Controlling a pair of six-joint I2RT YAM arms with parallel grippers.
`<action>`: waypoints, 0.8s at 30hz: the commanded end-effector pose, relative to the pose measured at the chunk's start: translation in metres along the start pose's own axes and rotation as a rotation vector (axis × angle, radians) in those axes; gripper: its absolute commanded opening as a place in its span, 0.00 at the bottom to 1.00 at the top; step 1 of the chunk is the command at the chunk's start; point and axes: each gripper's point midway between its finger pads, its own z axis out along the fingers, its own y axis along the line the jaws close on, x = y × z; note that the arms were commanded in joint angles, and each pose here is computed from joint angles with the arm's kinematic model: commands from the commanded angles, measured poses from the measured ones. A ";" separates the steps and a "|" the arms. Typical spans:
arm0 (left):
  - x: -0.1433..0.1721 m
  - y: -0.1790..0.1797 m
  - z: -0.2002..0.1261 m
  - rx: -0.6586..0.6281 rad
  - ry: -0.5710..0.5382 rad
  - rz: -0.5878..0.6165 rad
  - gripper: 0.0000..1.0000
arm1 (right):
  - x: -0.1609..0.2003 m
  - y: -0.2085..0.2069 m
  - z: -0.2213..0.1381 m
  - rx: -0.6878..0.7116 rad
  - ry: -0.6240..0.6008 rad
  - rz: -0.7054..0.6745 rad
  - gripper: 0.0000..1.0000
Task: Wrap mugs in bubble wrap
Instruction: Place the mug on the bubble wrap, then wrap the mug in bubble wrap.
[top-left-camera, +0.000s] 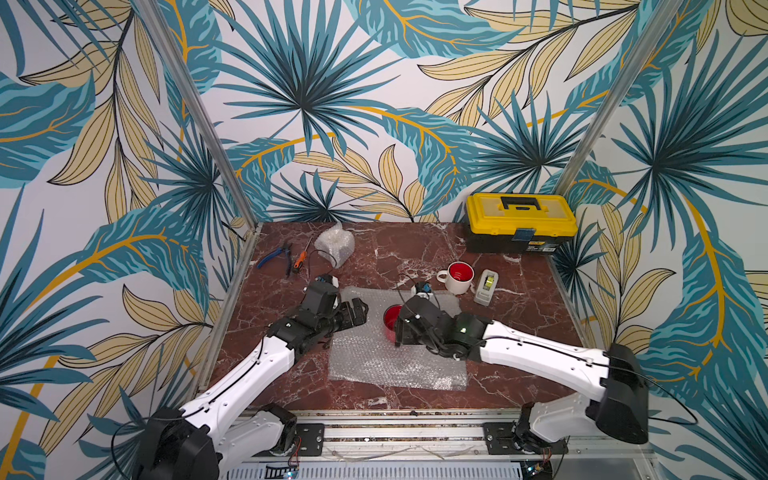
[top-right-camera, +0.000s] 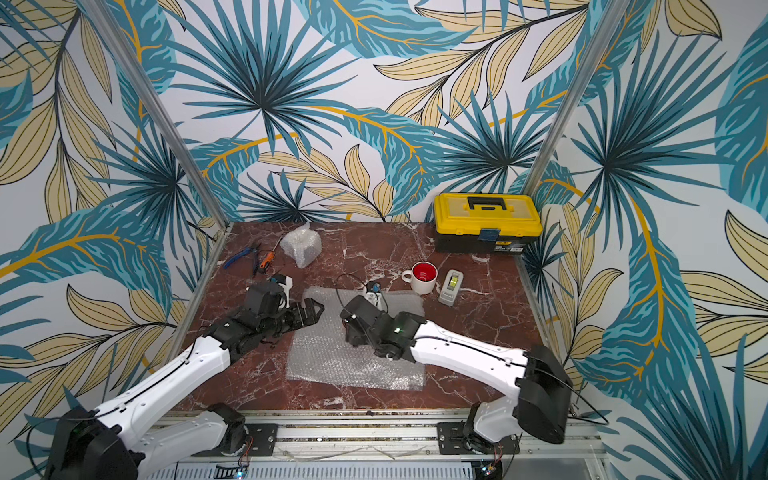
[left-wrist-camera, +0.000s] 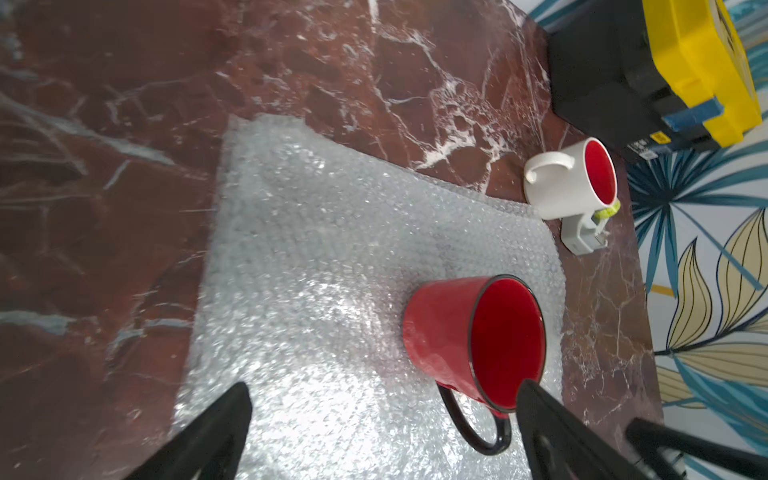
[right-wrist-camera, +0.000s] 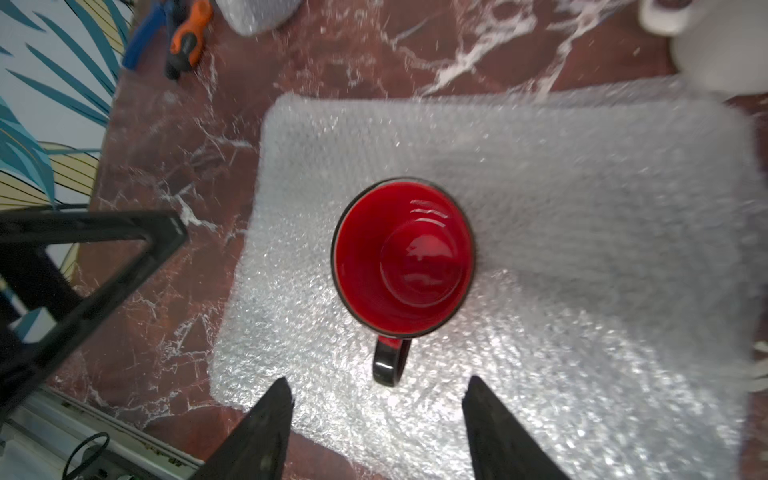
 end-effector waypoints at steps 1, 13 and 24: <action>-0.023 -0.041 0.000 0.060 -0.046 0.131 1.00 | -0.013 -0.068 0.003 0.129 -0.034 0.020 0.66; -0.024 -0.108 0.050 0.139 0.066 0.285 1.00 | -0.022 -0.175 0.030 0.032 0.201 0.223 0.53; 0.001 -0.139 0.074 0.173 0.137 0.337 1.00 | -0.022 -0.208 0.089 0.107 0.279 0.297 0.47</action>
